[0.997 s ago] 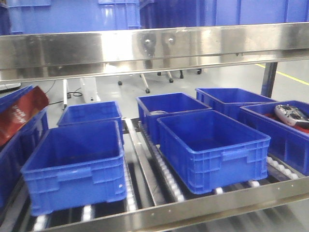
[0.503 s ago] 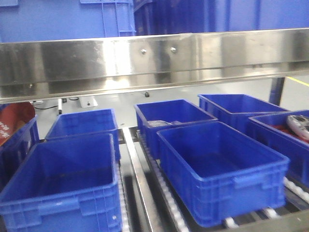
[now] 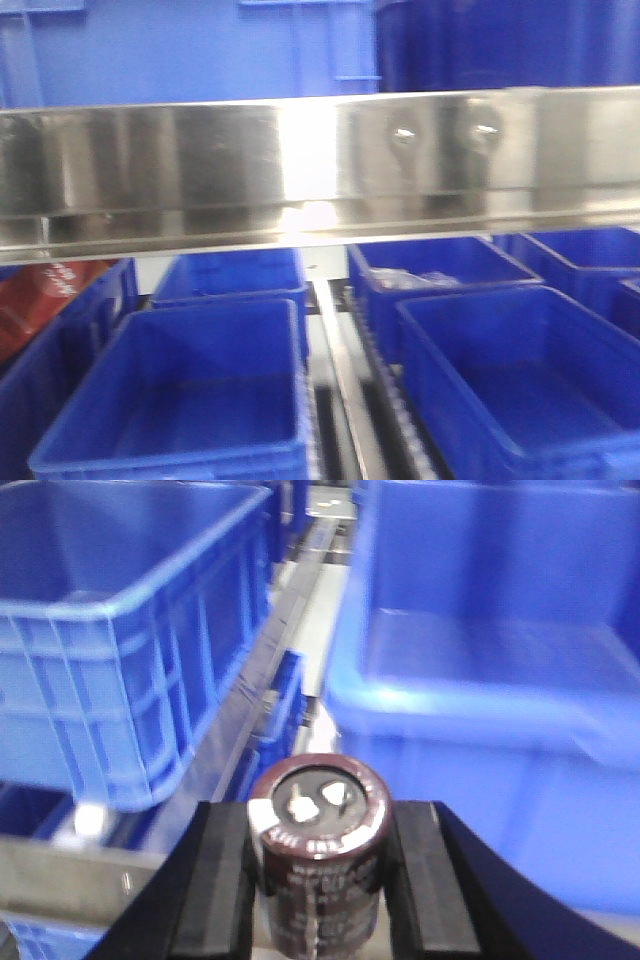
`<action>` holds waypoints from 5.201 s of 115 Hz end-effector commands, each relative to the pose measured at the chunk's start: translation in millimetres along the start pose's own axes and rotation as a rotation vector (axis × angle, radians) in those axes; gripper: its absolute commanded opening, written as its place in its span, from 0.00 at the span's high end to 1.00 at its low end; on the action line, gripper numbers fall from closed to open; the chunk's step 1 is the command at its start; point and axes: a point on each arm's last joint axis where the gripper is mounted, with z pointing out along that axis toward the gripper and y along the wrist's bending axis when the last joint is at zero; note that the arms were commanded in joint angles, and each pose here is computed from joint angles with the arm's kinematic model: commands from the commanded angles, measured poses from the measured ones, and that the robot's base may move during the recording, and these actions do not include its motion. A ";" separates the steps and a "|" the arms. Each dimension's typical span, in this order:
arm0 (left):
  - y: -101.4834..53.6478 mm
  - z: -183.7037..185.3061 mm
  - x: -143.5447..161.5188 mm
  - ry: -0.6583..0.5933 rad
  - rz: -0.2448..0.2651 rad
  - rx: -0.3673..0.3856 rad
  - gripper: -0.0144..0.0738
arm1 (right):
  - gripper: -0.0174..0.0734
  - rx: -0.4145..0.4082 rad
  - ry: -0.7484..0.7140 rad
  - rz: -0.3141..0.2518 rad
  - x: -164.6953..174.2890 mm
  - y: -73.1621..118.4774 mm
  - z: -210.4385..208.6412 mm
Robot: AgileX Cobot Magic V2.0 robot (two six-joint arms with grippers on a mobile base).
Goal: Place cylindrical capacitor in blue bin on shelf
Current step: 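Move both held cylinders over a blue bin on the shelf, then lower both grippers into the blue bin and open them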
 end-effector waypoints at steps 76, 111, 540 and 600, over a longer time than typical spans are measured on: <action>-1.1 -1.0 -1.6 -0.018 0.003 0.007 0.96 | 0.99 0.005 -0.027 -0.003 -1.8 -0.4 -1.5; -1.1 -1.0 -1.6 -0.018 0.003 0.007 0.96 | 0.99 0.005 -0.027 -0.003 -1.8 -0.4 -1.5; -86.7 85.1 -83.8 0.027 0.162 0.341 0.89 | 0.99 -0.015 -0.074 0.025 -6.1 1.3 -1.7; -47.3 -15.8 1.3 -0.154 0.142 0.322 0.96 | 0.99 -0.016 -0.080 -0.038 -13.2 1.8 -0.5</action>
